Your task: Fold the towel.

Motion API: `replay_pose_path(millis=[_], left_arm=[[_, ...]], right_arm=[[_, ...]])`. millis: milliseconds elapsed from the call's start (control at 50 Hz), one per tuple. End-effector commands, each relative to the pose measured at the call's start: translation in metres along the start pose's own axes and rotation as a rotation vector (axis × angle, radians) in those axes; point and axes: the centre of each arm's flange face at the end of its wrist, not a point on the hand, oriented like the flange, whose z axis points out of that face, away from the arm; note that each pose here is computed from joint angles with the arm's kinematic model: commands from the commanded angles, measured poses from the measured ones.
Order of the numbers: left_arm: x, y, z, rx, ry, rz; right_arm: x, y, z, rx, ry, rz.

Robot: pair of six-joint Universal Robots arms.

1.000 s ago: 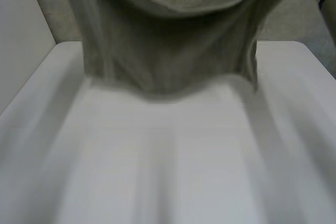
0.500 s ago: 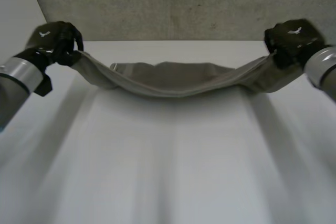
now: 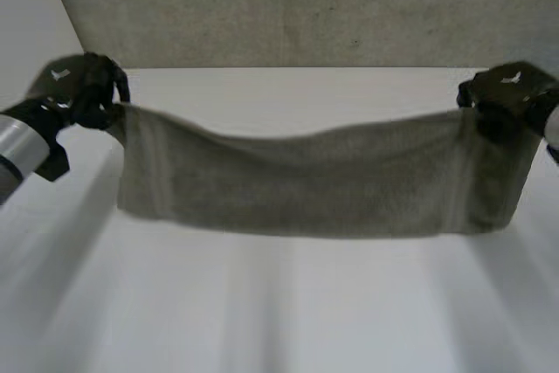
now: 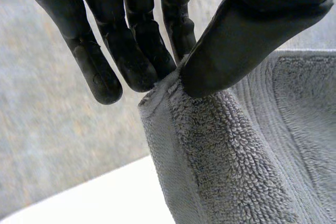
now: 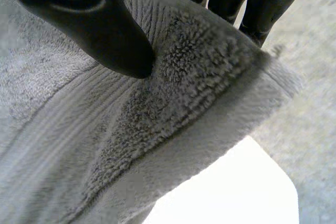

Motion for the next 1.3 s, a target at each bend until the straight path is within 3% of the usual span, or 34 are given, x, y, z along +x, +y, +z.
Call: replay_pose_path(millis=[20, 180, 420, 660, 840, 1020, 1220, 1300], left_arm=[[-0.009, 0.037, 0.020, -0.104, -0.008, 0.076], [-0.023, 0.062, 0.040, -0.195, -0.056, 0.136], [-0.018, 0.080, 0.054, -0.244, -0.029, 0.119], [-0.017, 0.084, 0.056, -0.254, -0.042, 0.121], [-0.021, 0.065, 0.051, -0.245, -0.110, 0.137], [-0.012, 0.029, 0.032, -0.201, -0.114, 0.151], [0.011, 0.030, -0.005, -0.240, -0.084, 0.134], [0.024, 0.042, -0.022, -0.270, -0.008, 0.105]], right_arm=[[-0.010, 0.022, 0.026, -0.080, 0.013, -0.067], [-0.017, 0.049, 0.047, -0.133, -0.021, -0.045], [-0.029, 0.072, 0.065, -0.175, -0.062, -0.030], [-0.022, 0.069, 0.072, -0.145, 0.027, -0.065], [-0.006, 0.024, 0.053, -0.037, 0.117, -0.078], [0.006, -0.020, 0.008, 0.078, 0.175, 0.040], [-0.035, 0.016, -0.023, -0.056, 0.066, 0.096], [-0.057, 0.047, -0.031, -0.128, -0.002, 0.087]])
